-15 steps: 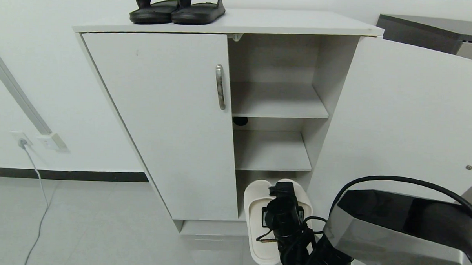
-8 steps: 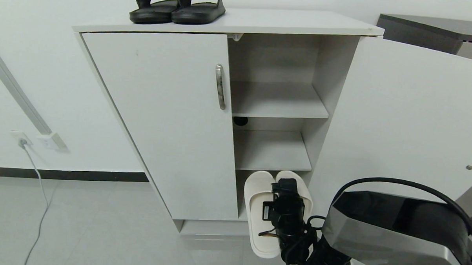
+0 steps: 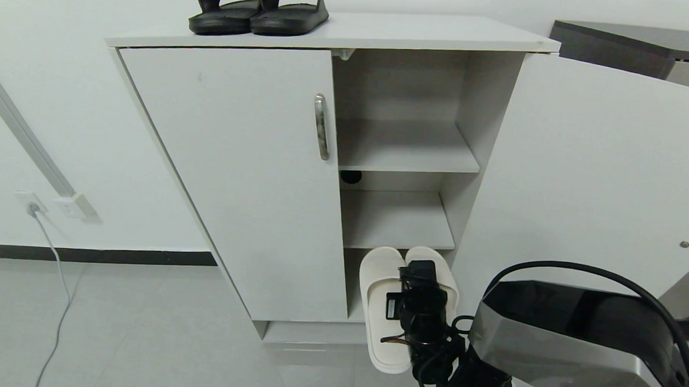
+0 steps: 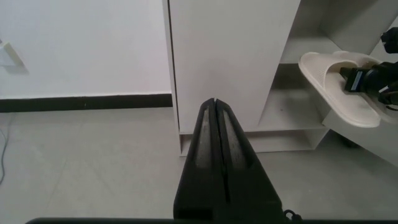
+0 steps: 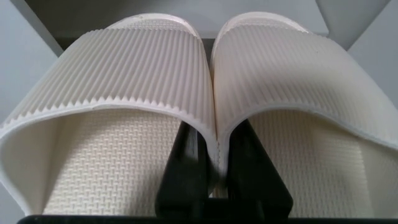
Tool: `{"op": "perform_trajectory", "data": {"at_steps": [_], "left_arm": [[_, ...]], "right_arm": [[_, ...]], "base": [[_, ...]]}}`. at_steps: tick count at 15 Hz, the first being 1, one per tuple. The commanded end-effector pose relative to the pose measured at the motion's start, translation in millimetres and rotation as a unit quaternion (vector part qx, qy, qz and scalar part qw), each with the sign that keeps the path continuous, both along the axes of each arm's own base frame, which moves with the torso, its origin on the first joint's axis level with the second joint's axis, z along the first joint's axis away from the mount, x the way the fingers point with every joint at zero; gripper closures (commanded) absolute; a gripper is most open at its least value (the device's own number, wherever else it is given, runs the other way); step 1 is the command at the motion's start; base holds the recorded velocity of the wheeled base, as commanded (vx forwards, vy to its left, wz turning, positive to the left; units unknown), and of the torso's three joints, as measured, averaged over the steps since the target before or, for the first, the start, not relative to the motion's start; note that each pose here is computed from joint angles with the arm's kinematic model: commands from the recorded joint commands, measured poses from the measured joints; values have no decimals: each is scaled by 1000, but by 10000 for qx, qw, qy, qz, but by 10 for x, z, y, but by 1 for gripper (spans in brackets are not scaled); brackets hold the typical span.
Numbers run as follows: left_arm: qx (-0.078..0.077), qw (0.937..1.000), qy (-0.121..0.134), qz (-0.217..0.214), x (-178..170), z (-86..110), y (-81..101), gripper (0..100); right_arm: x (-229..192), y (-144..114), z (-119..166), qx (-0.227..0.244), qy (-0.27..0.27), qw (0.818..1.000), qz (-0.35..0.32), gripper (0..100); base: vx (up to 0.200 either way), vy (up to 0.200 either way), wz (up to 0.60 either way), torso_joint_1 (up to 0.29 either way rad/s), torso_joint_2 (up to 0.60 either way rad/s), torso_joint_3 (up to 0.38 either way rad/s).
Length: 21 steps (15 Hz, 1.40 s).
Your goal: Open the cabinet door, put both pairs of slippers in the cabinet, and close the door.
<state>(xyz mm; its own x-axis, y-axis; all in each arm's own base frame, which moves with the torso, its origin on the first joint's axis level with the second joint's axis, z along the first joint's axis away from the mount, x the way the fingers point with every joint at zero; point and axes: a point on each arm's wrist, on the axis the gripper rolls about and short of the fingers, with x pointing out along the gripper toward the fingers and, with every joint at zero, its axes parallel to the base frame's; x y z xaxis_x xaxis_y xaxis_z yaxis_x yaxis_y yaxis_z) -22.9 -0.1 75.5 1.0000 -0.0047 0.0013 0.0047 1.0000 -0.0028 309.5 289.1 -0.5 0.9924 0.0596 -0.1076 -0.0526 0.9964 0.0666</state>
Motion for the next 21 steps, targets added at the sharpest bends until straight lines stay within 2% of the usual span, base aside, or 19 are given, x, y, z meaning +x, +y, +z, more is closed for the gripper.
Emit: {"op": "perform_trajectory", "data": {"at_steps": [1,7,11,17,21], "left_arm": [[-2,10000,6,0,1,0,0,100],[-9,10000,6,0,1,0,0,100],[-9,10000,6,8,1,0,0,100],[-17,10000,6,23,1,0,1,100],[-17,10000,6,23,1,0,1,100]], "right_arm": [[3,-3,-15,-11,12,10000,-4,100],[18,-6,-6,6,-4,10000,-19,100],[62,-54,0,5,-8,10000,-80,100],[568,-155,-20,32,21,9999,-111,100],[820,-37,100,1,75,9999,-112,100]], "base": [[200,0,0,2,-2,2],[200,0,0,2,2,2],[0,0,0,0,0,0],[0,0,0,0,0,0],[0,0,0,0,0,0]]}}
